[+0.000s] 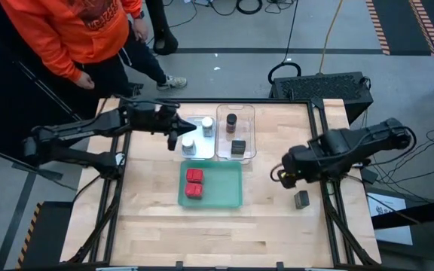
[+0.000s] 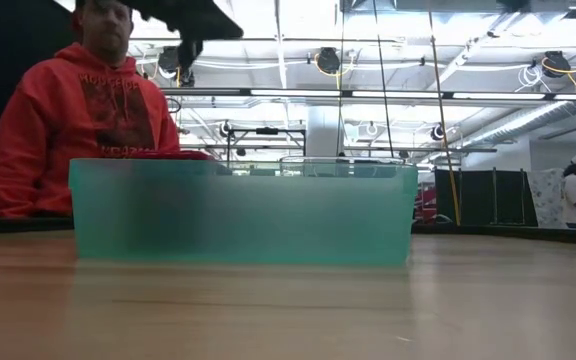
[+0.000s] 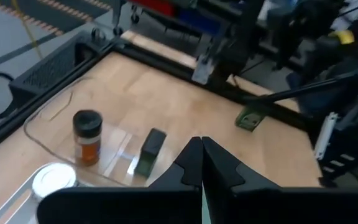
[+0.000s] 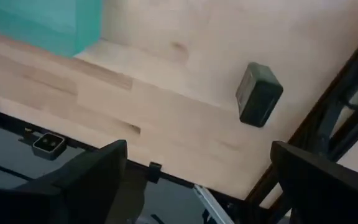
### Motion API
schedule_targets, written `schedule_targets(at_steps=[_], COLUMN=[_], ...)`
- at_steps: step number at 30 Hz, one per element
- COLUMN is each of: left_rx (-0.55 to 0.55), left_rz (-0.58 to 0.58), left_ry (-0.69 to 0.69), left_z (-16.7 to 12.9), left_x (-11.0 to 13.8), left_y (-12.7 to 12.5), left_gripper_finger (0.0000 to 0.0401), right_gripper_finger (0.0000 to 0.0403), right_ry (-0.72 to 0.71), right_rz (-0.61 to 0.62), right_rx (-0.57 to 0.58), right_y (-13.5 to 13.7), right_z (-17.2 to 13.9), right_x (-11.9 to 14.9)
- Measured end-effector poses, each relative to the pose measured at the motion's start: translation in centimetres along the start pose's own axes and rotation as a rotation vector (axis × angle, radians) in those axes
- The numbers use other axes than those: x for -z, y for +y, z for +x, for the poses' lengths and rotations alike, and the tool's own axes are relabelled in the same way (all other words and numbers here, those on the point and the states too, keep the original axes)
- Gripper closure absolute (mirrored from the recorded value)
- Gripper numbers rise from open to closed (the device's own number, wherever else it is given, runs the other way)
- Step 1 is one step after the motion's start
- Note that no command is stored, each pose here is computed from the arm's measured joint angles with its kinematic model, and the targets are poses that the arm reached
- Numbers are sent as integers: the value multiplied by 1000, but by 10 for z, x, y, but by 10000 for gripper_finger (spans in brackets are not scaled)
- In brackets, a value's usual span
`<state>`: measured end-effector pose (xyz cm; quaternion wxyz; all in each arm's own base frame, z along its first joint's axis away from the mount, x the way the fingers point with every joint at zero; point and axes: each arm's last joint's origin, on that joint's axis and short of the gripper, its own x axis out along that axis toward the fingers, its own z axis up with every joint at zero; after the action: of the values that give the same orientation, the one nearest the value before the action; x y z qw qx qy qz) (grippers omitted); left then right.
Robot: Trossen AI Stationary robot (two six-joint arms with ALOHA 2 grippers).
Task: Sort spices by type
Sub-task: Put the black spice can into the transparent bin
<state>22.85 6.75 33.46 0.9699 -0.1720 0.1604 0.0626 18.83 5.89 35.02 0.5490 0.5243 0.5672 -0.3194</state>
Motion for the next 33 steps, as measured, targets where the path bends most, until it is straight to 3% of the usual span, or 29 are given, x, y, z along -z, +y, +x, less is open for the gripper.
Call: schedule_targets(at_steps=[4, 9, 13, 19, 29, 33], left_rx=[33, 13, 10, -83, -122, -150], left_rz=[21, 41, 49, 43, 17, 17], left_ry=[-47, -117, -134, -78, -39, -49], left_z=[-15, -34, -49, -63, -65, -65], left_x=[-4, -7, -6, 3, 8, 8], left_y=[-11, -23, -30, -30, -29, -29], left_gripper_finger=[398, 398, 398, 399, 399, 399], right_gripper_finger=[23, 23, 23, 23, 30, 63], right_ry=[-1, 23, 66, 80, 71, 69], right_rz=[11, 29, 15, 45, 46, 40], right_rx=[34, 160, 68, 3, 99, 122], right_y=[-3, -19, -32, -57, -74, -80], right_z=[8, 43, 74, 106, 129, 140], right_x=[13, 18, 15, 6, 3, 2])
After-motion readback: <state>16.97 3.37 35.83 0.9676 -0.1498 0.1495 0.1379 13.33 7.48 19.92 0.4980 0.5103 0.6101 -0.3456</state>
